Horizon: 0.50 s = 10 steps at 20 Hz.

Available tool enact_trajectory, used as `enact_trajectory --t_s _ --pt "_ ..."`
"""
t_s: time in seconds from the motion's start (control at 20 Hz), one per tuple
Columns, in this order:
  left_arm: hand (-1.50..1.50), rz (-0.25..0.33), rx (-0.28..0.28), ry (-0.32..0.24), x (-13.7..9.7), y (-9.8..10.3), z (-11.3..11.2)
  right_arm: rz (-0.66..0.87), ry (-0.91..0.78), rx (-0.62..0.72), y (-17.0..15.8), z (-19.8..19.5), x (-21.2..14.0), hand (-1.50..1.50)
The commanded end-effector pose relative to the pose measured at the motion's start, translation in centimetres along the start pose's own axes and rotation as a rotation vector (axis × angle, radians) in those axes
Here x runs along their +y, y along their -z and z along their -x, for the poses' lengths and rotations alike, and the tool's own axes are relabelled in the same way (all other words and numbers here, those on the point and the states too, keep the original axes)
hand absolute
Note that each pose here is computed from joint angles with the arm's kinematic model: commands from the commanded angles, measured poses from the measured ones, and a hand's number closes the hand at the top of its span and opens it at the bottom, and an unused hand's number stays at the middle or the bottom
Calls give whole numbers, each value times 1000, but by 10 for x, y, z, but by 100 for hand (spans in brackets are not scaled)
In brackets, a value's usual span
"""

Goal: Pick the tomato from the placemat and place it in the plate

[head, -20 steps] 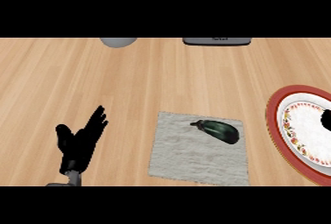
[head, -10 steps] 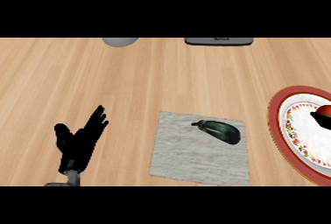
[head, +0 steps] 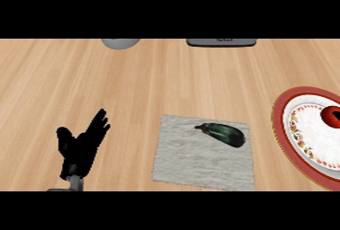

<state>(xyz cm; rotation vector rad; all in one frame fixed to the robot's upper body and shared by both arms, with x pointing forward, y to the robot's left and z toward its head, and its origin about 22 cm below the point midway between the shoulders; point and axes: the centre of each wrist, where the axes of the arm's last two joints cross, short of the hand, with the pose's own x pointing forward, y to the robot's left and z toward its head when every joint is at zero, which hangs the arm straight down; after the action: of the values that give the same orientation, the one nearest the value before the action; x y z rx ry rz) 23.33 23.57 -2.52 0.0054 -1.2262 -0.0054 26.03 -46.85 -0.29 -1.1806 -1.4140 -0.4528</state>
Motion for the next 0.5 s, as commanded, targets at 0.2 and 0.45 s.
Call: enact_trajectory --t_s 0.2,0.45 --pt "0 -2 45 -19 -4 -3 8 -92 191 29 -14 34 -67 -150" --pt "0 -16 15 1 5 -1 3 -212 204 9 -39 40 -117 -150"
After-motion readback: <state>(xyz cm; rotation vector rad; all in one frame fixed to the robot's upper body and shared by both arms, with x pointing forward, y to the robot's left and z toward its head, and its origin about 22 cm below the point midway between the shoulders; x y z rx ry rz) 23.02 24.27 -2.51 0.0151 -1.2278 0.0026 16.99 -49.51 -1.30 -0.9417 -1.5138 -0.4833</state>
